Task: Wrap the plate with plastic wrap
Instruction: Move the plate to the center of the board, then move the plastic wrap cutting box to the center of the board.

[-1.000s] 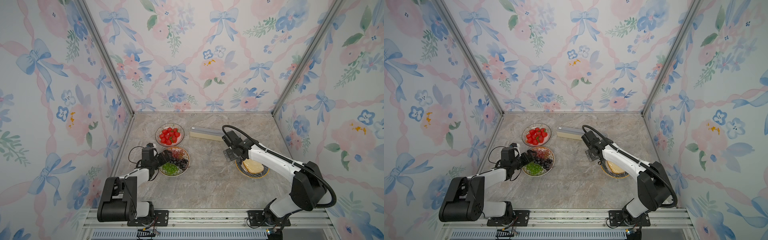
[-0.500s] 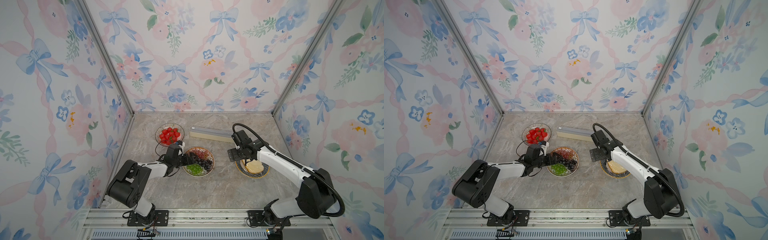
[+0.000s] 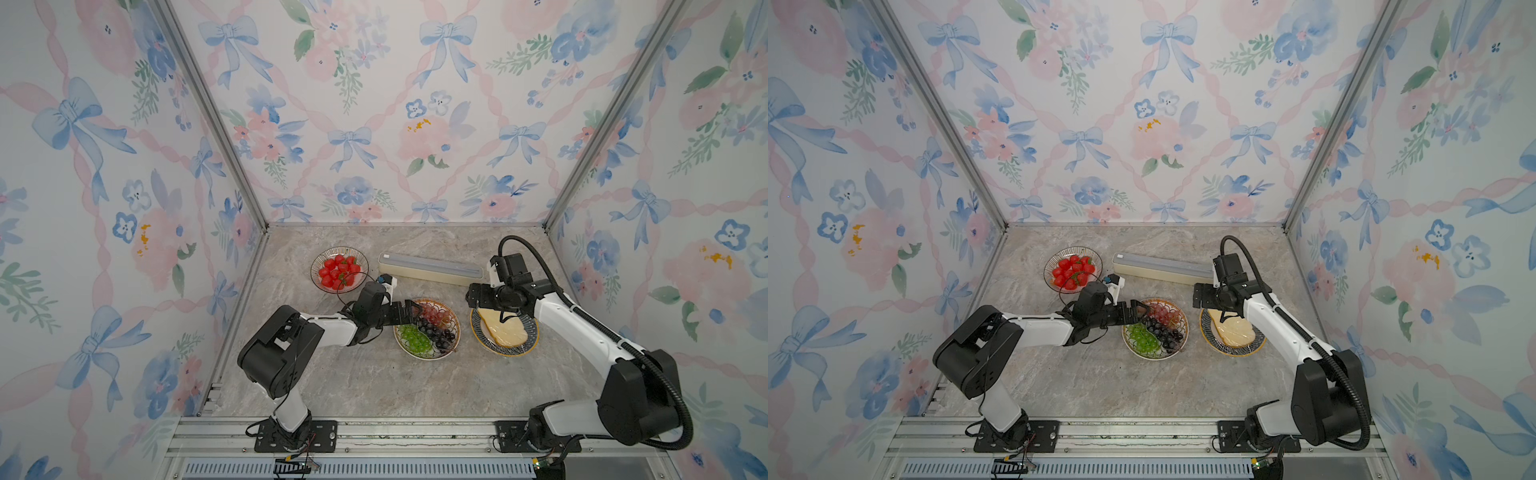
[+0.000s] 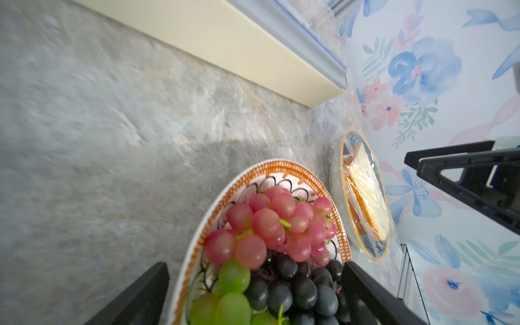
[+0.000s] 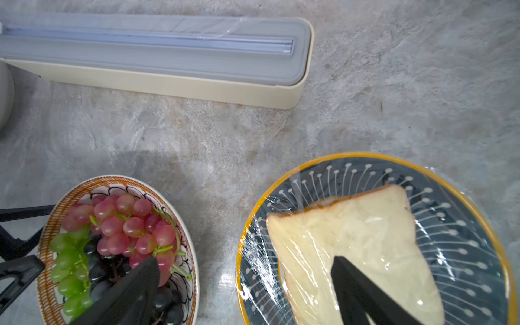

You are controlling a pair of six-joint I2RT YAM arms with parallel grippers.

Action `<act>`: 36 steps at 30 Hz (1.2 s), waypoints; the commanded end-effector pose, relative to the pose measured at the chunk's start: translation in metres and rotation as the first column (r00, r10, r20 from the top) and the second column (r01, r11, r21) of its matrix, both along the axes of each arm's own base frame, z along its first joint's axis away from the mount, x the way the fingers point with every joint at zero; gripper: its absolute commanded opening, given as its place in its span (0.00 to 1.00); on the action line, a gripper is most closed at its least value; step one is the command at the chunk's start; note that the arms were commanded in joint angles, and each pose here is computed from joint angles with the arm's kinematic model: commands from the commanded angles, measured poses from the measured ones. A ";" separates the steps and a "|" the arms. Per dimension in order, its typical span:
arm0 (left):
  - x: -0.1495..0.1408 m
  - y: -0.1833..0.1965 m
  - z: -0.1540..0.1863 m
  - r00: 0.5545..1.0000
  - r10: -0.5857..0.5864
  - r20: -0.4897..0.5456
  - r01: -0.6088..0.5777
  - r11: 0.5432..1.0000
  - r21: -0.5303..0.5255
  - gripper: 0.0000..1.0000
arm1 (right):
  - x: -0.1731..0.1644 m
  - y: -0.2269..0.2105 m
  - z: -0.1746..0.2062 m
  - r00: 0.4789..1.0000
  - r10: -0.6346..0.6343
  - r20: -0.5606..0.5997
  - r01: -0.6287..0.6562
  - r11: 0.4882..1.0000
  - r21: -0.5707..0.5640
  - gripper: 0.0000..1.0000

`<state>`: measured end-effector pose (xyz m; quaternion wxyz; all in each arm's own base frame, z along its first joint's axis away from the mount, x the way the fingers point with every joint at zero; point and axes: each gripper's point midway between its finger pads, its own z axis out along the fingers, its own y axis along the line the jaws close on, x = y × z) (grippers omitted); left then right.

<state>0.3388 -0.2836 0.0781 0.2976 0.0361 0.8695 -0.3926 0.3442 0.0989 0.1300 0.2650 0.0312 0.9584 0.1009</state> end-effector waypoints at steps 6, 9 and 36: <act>0.063 0.061 0.057 0.974 0.110 0.200 -0.127 0.989 0.076 0.98 | 0.060 0.009 0.023 0.994 -0.061 0.087 0.043 0.979 0.201 0.97; 0.094 0.066 0.074 0.964 0.110 0.242 -0.131 0.989 0.071 0.98 | 0.081 0.001 0.016 0.991 -0.106 0.087 0.085 0.972 0.220 0.97; 0.199 0.026 0.005 0.987 0.019 0.162 -0.044 0.988 0.149 0.98 | 0.145 0.017 -0.048 0.996 -0.033 -0.088 0.064 0.921 0.384 0.97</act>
